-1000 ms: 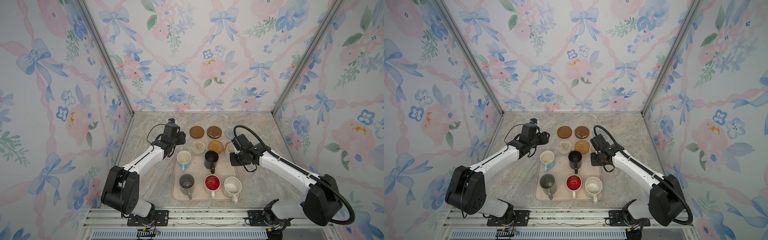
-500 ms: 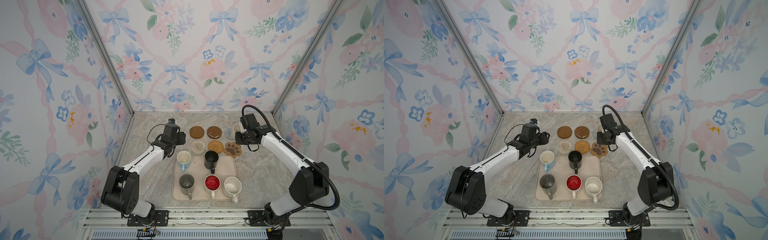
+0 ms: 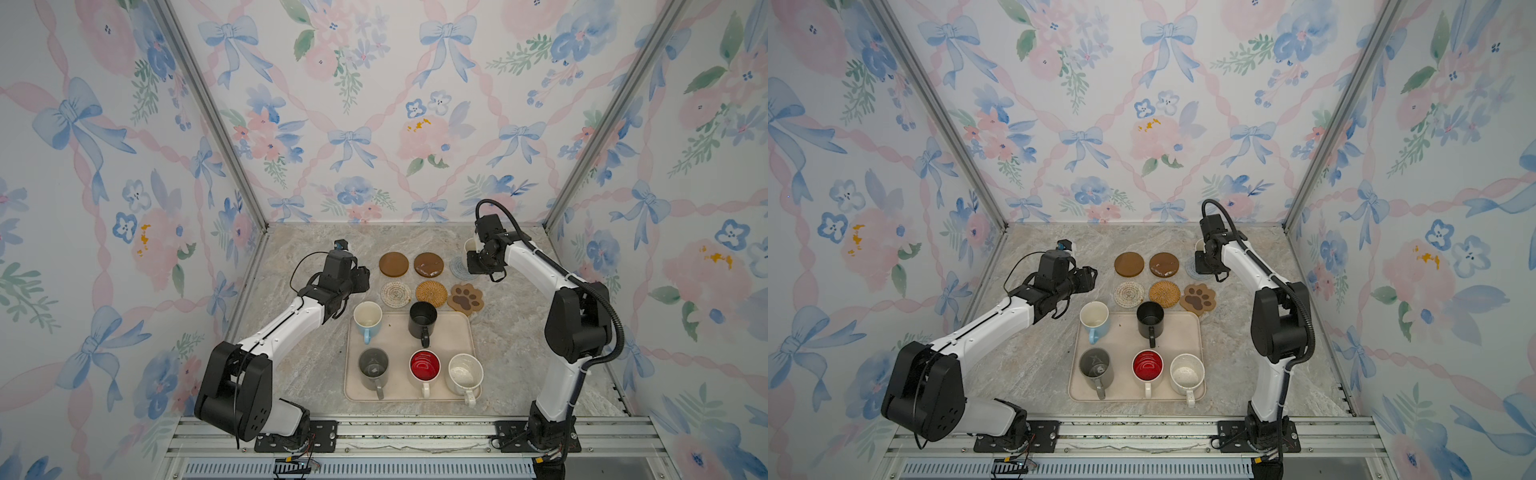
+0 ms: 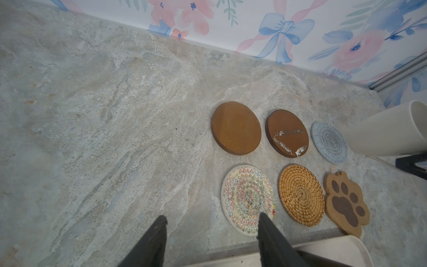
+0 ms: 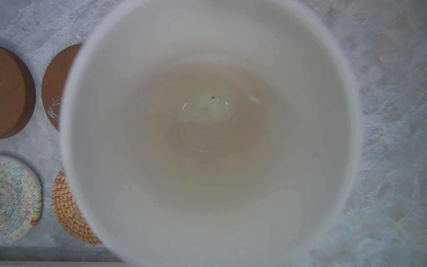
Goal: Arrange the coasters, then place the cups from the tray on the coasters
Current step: 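Carry the white mug with the right gripper to the blue knit coaster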
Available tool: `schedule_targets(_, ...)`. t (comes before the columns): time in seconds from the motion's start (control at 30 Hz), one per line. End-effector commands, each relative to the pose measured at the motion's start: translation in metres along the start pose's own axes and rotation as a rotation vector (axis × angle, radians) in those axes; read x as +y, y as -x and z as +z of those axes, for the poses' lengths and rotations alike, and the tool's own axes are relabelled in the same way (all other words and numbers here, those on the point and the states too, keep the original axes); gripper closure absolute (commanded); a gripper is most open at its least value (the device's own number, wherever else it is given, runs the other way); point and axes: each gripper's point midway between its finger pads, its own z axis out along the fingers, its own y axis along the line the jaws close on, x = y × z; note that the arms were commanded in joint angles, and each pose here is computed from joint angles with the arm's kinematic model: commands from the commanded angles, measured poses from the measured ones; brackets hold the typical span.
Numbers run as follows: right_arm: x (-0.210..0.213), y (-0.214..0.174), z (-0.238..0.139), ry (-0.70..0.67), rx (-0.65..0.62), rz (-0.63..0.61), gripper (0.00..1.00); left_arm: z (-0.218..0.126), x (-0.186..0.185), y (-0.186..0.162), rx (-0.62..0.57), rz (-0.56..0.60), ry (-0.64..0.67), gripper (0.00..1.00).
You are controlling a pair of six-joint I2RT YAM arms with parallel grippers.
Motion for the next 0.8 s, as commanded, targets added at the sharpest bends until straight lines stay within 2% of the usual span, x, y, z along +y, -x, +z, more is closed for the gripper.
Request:
schedule_targets(0.0,0.001,0.033,-0.008,0.006,-0.092,-0.012,1.0,-0.007,-0.001,-0.004,0.001,0.001,-0.011,0.41)
schedule_targets(0.23,-0.001,0.038,0.004,-0.003,-0.078,-0.018,1.0,-0.011,0.0,-0.006,-0.002,-0.005,-0.01,0.41)
schedule_targets(0.77,0.0,0.02,0.022,-0.011,-0.003,-0.022,1.0,-0.005,0.0,-0.011,0.021,-0.008,-0.013,0.41)
